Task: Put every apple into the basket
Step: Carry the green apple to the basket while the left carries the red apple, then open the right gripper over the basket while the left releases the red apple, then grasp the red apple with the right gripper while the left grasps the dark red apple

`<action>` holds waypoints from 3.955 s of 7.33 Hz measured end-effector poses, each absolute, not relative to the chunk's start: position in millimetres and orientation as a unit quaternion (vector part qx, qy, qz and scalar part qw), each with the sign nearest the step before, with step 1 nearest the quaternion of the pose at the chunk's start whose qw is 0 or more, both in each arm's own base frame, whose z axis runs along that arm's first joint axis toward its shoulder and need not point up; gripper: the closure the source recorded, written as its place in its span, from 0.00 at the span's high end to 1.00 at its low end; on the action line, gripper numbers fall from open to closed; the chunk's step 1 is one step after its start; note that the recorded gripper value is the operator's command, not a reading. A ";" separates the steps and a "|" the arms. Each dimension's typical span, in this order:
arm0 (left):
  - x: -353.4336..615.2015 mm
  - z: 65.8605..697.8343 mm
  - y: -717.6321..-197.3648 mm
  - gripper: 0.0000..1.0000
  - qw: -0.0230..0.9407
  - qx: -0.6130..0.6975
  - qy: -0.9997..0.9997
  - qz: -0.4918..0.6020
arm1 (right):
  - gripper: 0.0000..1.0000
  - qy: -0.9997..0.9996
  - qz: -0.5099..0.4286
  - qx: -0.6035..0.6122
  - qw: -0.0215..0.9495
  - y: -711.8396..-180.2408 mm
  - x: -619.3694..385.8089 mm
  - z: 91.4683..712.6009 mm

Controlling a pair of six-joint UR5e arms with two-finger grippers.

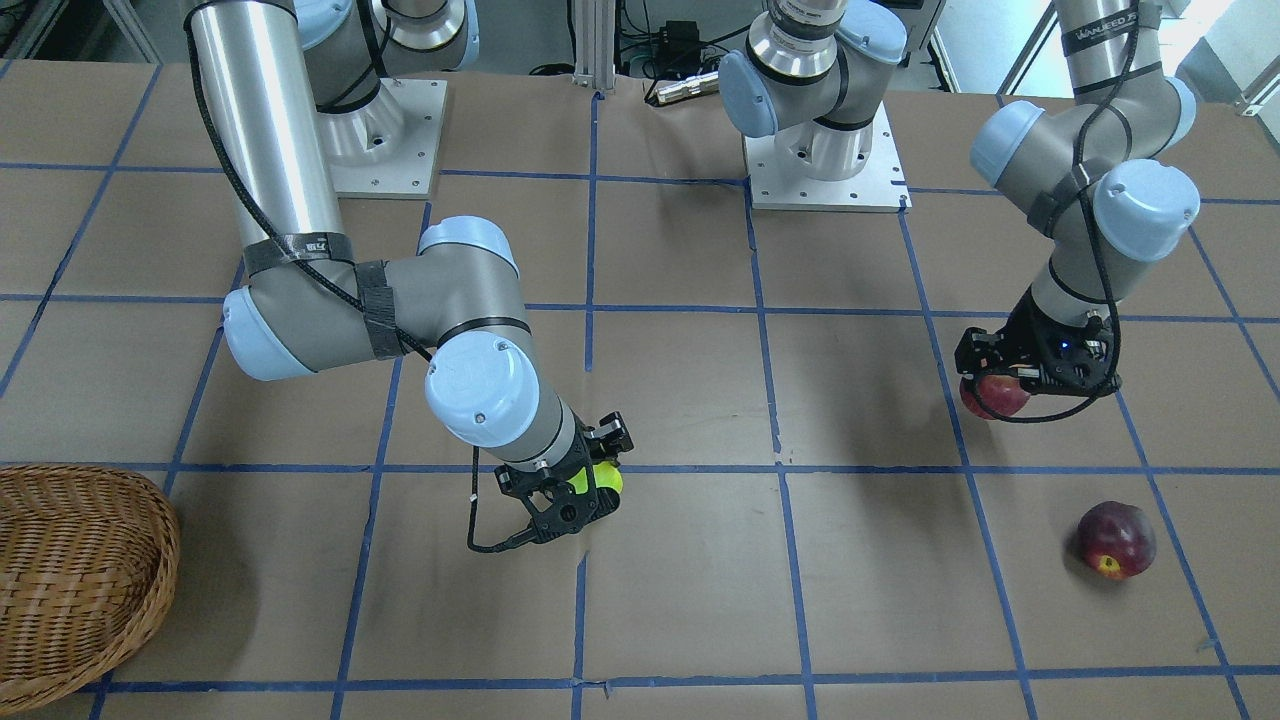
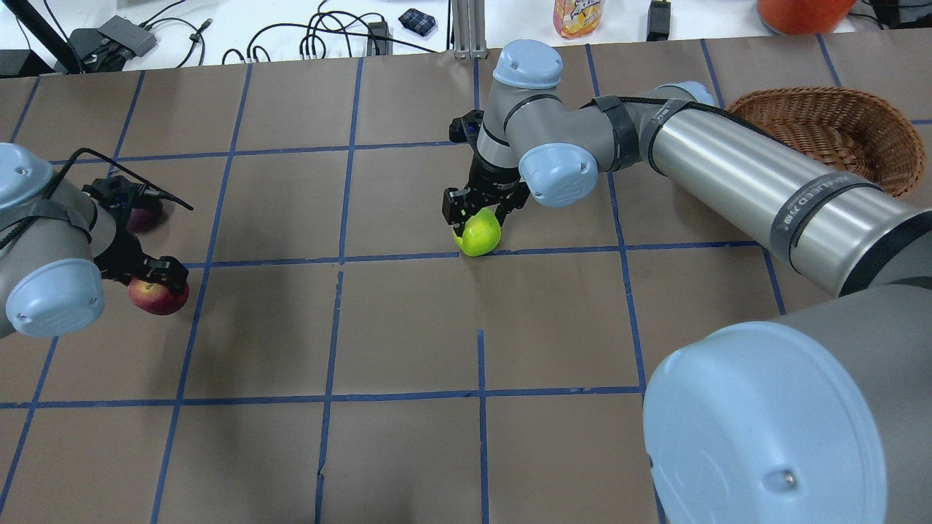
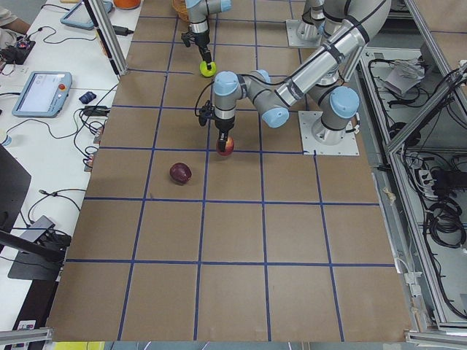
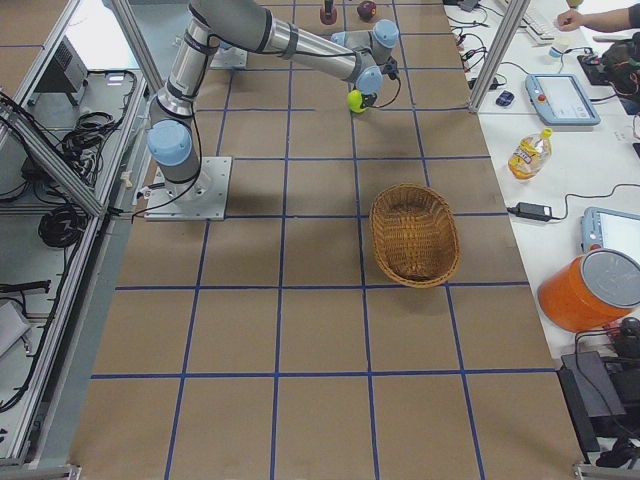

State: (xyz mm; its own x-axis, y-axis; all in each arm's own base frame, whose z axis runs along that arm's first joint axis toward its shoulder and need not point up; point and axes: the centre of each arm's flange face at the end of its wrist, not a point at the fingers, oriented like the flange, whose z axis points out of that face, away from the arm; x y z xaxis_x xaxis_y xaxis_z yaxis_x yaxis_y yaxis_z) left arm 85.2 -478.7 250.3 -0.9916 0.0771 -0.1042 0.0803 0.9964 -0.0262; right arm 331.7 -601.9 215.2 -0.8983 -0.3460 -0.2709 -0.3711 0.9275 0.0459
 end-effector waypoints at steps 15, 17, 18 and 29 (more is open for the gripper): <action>-361.0 213.1 -543.9 1.00 -0.030 -0.302 0.951 -0.060 | 0.71 0.997 0.025 0.011 -0.077 -694.5 -257.0 267.8; -341.0 234.1 -552.2 1.00 -0.019 -0.258 0.964 -0.056 | 1.00 0.997 0.021 0.017 -0.076 -697.2 -260.4 256.5; -315.3 251.0 -560.8 1.00 -0.014 -0.229 0.972 -0.050 | 1.00 0.997 0.022 0.018 -0.075 -696.9 -260.5 256.9; 162.6 300.6 -580.4 1.00 0.061 0.120 0.989 0.059 | 1.00 0.994 0.068 0.058 0.057 -647.8 211.6 341.2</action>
